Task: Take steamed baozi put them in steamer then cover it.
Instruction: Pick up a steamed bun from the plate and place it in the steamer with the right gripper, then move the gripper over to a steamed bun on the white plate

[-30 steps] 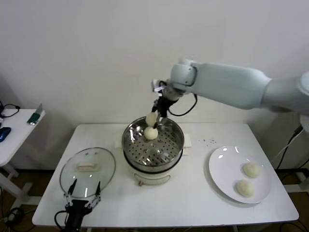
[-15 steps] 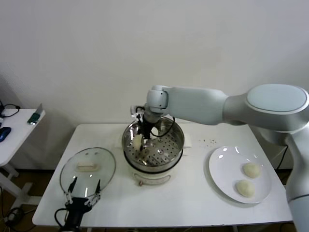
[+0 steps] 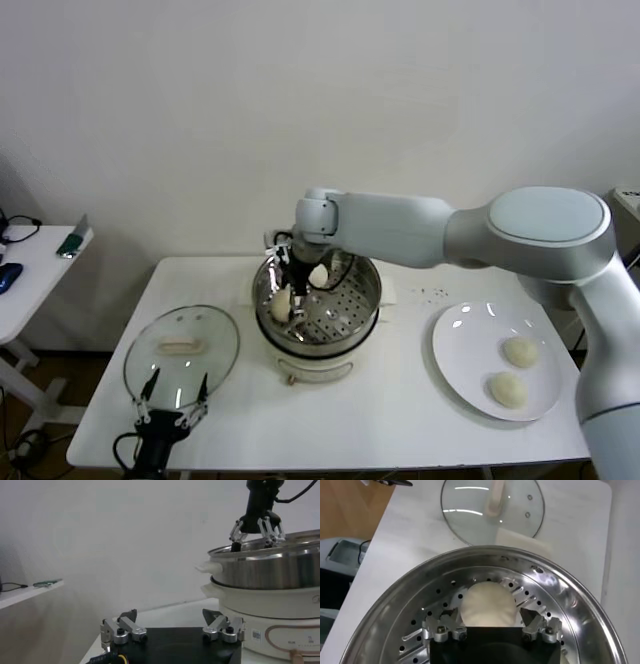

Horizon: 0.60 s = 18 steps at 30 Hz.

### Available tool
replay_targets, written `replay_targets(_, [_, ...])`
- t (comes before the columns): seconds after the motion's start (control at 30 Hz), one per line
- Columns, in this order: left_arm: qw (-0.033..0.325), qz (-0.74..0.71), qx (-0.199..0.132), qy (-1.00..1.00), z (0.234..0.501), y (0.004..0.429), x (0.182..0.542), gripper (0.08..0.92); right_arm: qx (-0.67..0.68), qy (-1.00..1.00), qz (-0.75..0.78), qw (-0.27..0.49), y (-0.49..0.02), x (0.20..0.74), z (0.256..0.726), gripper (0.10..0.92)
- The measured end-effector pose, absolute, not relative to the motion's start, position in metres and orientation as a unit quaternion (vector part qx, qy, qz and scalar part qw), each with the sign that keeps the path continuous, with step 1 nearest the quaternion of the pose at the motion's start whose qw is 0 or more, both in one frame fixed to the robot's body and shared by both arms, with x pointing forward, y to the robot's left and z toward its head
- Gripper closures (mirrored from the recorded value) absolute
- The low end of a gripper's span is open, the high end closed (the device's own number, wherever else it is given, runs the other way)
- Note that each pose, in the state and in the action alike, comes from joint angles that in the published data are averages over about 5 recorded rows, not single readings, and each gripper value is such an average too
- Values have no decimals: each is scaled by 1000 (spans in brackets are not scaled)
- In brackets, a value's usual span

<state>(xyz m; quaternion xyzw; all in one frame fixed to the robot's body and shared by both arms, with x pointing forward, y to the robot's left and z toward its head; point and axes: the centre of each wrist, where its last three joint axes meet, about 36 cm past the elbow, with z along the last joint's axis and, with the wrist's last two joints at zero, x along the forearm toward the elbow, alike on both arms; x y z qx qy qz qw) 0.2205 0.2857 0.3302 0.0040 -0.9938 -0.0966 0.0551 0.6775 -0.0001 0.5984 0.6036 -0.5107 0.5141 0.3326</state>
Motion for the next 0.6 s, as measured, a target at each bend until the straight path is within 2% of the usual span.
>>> replay_targets(0.23, [53, -99, 2, -994, 331, 284, 221, 177, 598, -504, 529, 331, -51, 679, 642, 200])
replay_targets(0.4, [57, -101, 1, -993, 327, 287, 219, 177, 586, -509, 531, 339, -119, 673, 668, 200])
replay_targets(0.6, [65, -103, 1, -993, 325, 291, 216, 177, 573, -517, 525, 360, -212, 649, 668, 200])
